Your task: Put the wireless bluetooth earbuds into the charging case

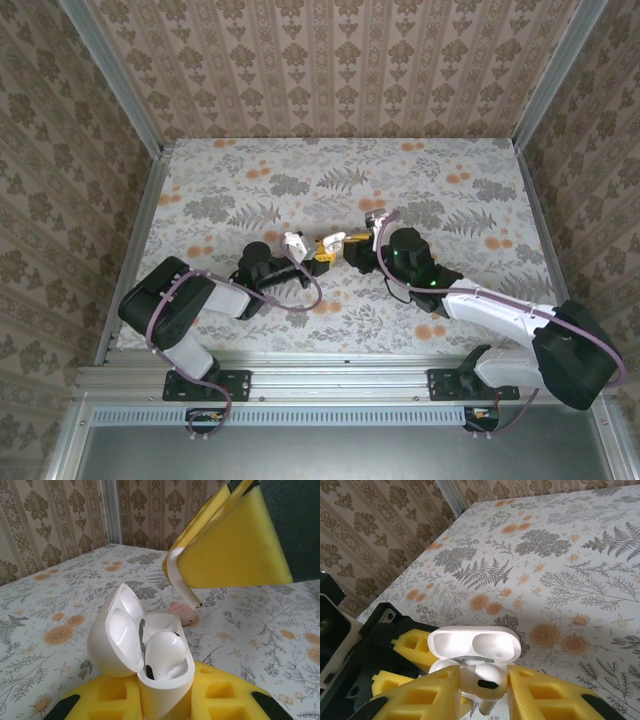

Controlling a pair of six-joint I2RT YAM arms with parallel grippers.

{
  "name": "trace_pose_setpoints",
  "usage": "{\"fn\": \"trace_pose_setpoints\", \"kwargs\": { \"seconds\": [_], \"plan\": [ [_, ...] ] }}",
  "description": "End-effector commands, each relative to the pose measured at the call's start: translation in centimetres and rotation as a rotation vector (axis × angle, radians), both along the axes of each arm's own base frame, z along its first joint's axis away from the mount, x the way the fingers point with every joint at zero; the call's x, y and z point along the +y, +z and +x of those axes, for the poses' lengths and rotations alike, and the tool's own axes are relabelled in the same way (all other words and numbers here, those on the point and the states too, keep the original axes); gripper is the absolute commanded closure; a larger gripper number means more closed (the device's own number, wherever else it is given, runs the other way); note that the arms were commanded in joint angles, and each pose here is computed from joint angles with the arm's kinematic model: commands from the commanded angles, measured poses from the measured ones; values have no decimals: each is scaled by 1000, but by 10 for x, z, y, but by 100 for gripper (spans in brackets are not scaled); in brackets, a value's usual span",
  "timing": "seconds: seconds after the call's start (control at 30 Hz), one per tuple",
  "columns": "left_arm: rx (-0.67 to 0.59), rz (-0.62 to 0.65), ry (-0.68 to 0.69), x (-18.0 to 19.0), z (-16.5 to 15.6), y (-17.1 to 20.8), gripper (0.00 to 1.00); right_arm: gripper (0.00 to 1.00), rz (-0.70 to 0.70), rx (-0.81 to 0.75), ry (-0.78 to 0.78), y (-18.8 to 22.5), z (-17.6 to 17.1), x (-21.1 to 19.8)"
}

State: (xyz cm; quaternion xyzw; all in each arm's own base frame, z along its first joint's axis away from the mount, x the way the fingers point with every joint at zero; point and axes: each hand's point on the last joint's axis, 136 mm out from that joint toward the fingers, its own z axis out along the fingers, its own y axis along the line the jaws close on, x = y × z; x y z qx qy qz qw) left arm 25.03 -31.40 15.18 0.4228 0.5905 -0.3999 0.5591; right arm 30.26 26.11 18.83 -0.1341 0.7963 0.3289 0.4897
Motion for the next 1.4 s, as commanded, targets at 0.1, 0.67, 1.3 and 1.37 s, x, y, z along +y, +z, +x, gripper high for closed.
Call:
{"fn": "trace_pose_setpoints", "kwargs": {
  "seconds": [0.1,0.67,1.3,1.37],
  "plan": [
    [-37,-58,-32,-4,-5,24,100,71,46,-28,-8,12,7,8],
    [-32,-51,-36,-5,-6,20,100,71,52,-63,-26,24,10,5],
    [-39,-94,-30,-3,-6,39,100,71,10,-35,-34,4,17,9],
    [-41,-99,-29,-3,-5,42,100,71,8,-31,-30,2,17,10]
  ]
}}
